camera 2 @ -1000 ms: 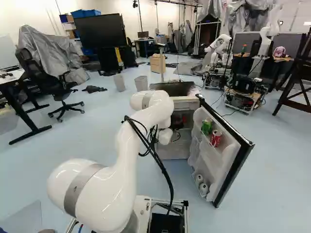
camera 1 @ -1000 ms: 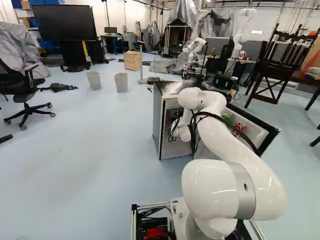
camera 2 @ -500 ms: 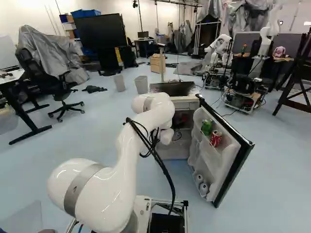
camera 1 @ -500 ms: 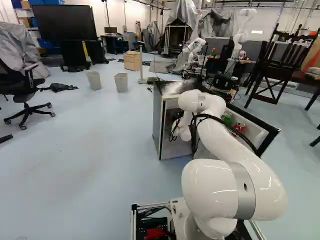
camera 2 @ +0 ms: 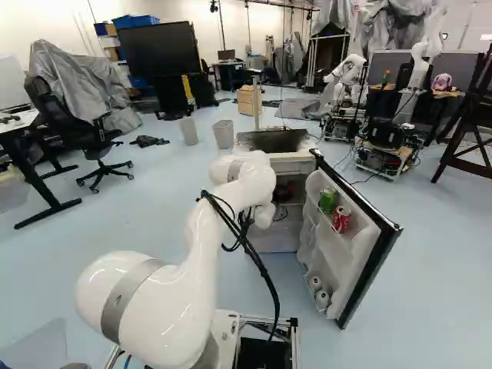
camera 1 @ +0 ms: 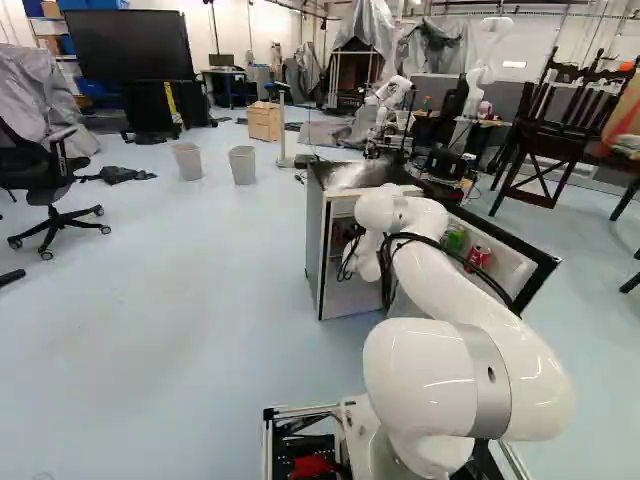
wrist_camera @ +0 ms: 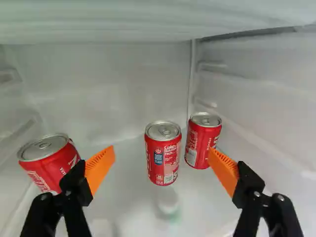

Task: Grab a drink from the fridge

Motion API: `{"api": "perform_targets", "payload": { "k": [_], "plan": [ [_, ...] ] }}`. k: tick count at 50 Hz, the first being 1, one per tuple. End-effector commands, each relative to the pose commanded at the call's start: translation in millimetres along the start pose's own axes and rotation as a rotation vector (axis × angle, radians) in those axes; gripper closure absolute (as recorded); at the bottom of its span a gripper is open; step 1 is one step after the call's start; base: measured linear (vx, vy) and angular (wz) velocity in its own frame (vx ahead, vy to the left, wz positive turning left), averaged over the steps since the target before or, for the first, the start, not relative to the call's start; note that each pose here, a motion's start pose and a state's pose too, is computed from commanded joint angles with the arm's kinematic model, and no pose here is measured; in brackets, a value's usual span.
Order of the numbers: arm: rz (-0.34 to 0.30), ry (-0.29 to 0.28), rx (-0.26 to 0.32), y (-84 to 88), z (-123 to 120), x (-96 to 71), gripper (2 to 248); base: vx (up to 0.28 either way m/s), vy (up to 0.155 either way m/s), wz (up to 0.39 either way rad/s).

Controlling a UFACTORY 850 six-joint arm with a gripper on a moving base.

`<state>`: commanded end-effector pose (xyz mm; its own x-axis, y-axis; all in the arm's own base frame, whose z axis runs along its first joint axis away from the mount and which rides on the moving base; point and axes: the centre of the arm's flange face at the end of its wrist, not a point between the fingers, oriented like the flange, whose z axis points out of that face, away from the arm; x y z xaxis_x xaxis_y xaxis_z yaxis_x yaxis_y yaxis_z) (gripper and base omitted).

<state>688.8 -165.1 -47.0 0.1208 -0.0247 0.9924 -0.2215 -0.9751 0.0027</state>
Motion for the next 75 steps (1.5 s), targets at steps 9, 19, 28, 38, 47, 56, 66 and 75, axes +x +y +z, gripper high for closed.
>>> {"api": "perform_targets", "payload": {
  "k": [9, 19, 28, 38, 47, 56, 66, 75],
  "plan": [
    [0.0, 0.012, -0.003, 2.0, 4.6, -1.8, 3, 0.0, 0.0, 0.0],
    [0.0, 0.014, -0.003, 2.5, 5.7, -2.2, 28, 0.0, 0.0, 0.0],
    [0.0, 0.014, -0.003, 2.5, 5.8, -2.3, 102, 0.0, 0.0, 0.0],
    [0.0, 0.014, -0.003, 2.5, 5.8, -2.3, 140, 0.0, 0.0, 0.0],
    [0.0, 0.014, -0.003, 2.5, 5.8, -2.3, 161, 0.0, 0.0, 0.0],
    [0.0, 0.014, -0.003, 2.5, 5.8, -2.3, 161, 0.0, 0.0, 0.0],
    [0.0, 0.014, -0.003, 2.5, 5.8, -2.3, 161, 0.0, 0.0, 0.0],
    [0.0, 0.014, -0.003, 2.5, 5.8, -2.3, 161, 0.0, 0.0, 0.0]
  ]
}}
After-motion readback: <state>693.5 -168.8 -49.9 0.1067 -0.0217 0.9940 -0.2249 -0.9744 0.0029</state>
